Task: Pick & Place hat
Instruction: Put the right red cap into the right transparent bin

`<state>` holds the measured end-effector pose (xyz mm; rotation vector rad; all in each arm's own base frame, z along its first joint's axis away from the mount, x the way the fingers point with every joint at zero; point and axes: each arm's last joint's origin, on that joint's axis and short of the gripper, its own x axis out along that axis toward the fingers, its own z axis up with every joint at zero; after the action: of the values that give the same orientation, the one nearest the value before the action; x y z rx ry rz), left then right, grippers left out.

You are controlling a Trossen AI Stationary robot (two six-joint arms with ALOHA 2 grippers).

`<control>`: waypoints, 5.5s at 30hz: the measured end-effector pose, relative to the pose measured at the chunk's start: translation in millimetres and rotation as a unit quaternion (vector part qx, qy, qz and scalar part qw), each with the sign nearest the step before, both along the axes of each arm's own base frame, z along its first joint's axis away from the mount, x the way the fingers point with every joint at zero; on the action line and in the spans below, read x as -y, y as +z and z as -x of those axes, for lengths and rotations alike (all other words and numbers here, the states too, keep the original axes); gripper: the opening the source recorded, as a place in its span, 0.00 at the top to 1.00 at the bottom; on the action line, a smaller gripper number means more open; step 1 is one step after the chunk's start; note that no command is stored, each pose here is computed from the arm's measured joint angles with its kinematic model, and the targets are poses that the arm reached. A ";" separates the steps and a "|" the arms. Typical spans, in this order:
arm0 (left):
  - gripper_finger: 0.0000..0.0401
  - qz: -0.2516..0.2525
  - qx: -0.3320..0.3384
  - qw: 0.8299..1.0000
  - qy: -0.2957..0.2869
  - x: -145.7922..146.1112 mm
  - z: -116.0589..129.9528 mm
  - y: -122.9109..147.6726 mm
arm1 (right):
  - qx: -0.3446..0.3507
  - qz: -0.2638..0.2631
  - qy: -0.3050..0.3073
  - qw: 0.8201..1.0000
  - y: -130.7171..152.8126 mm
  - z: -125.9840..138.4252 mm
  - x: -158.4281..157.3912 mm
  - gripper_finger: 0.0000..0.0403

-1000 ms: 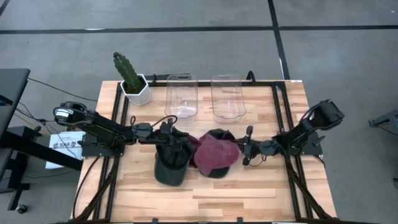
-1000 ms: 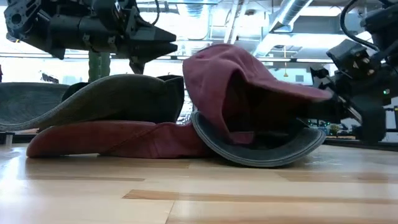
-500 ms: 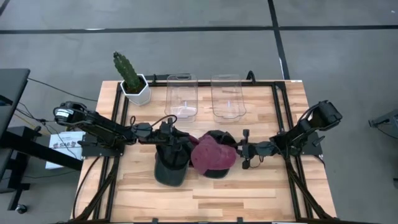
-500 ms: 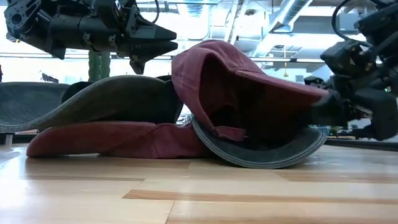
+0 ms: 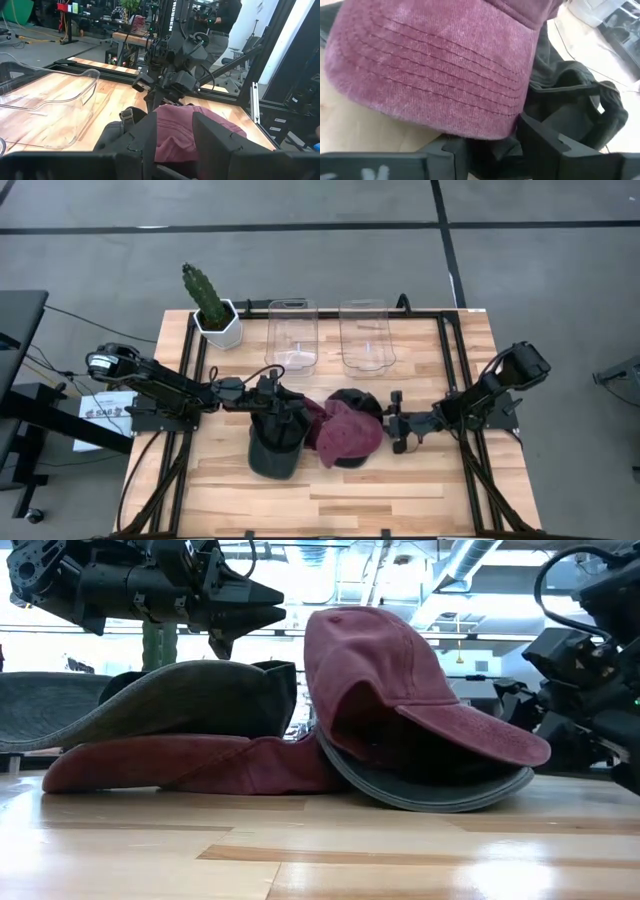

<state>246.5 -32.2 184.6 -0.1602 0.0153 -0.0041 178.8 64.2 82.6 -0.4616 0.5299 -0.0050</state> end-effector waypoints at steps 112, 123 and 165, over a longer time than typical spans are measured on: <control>0.70 0.017 -0.014 1.000 0.002 -1.7 6.4 -9.0 | -0.185 -0.167 0.230 0.941 152.8 -131.5 103.7 0.44; 0.70 0.017 -0.014 1.000 0.002 -1.7 6.3 -8.9 | -0.228 -0.267 0.309 0.884 143.8 -150.4 94.3 0.44; 0.70 0.011 -0.014 1.000 0.002 -1.7 6.5 -9.1 | -0.224 -0.237 0.384 0.864 144.2 -172.7 30.1 0.44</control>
<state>240.0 -30.5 175.4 -0.1828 0.0433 0.0018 351.6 34.1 226.8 -0.1570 0.7458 1.0073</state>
